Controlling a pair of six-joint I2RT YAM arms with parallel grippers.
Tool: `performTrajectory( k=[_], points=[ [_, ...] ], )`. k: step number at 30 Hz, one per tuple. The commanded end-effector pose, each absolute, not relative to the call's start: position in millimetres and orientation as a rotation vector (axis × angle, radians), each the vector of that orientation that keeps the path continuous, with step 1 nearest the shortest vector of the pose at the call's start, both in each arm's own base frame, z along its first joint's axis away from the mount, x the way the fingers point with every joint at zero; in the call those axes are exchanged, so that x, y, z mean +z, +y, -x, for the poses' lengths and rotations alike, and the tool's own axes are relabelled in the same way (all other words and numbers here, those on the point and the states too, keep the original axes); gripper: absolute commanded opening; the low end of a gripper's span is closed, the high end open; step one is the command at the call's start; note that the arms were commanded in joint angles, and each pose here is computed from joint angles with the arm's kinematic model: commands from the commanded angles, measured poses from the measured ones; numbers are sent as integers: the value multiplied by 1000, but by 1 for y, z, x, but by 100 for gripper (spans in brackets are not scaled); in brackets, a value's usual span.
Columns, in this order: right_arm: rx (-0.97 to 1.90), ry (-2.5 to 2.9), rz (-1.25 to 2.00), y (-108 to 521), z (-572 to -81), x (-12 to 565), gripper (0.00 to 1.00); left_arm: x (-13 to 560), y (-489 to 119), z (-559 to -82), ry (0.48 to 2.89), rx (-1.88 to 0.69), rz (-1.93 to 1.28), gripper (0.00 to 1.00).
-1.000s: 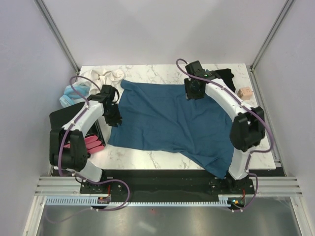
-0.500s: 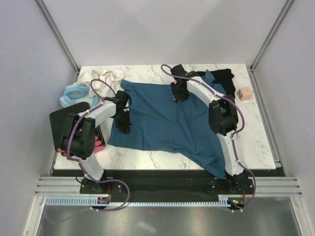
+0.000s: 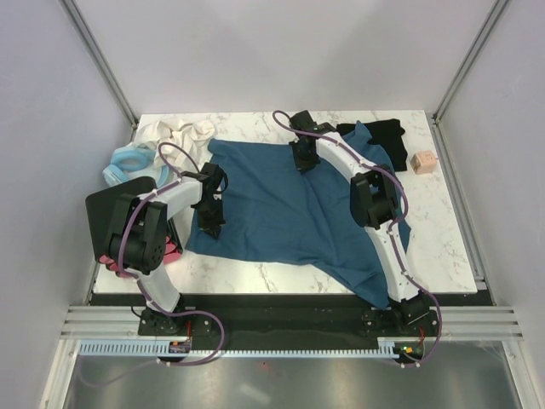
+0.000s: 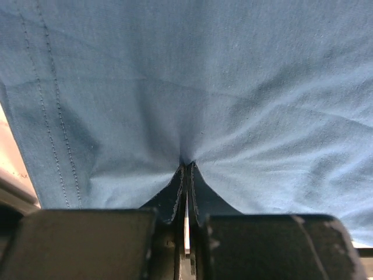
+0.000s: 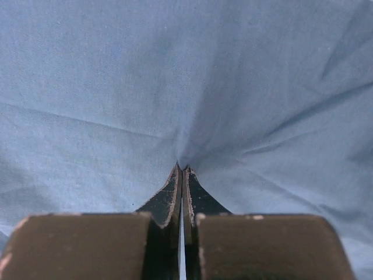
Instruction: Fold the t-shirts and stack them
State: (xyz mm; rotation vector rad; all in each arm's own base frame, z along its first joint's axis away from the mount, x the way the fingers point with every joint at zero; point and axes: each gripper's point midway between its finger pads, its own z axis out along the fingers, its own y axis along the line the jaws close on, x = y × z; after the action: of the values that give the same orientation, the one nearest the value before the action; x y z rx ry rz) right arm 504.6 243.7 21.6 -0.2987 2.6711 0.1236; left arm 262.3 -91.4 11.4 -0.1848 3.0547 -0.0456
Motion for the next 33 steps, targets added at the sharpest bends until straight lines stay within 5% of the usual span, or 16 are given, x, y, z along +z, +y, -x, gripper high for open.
performTrajectory(
  k=[1, 17, 23, 33],
  points=[
    [127, 2725, 317, 248, -503, -14, 0, 0, -84, -262, 3081, 45, 257, 2],
    [210, 2723, 367, 258, -495, 0, 4, 14, -61, -227, 3112, 139, 432, 2],
    [217, 2711, 370, 260, -491, 15, 32, 22, -48, -234, 3082, 178, 441, 2],
    [179, 2724, 330, 244, -468, 48, 41, 27, -60, -247, 3092, 67, 370, 14]
  ],
)
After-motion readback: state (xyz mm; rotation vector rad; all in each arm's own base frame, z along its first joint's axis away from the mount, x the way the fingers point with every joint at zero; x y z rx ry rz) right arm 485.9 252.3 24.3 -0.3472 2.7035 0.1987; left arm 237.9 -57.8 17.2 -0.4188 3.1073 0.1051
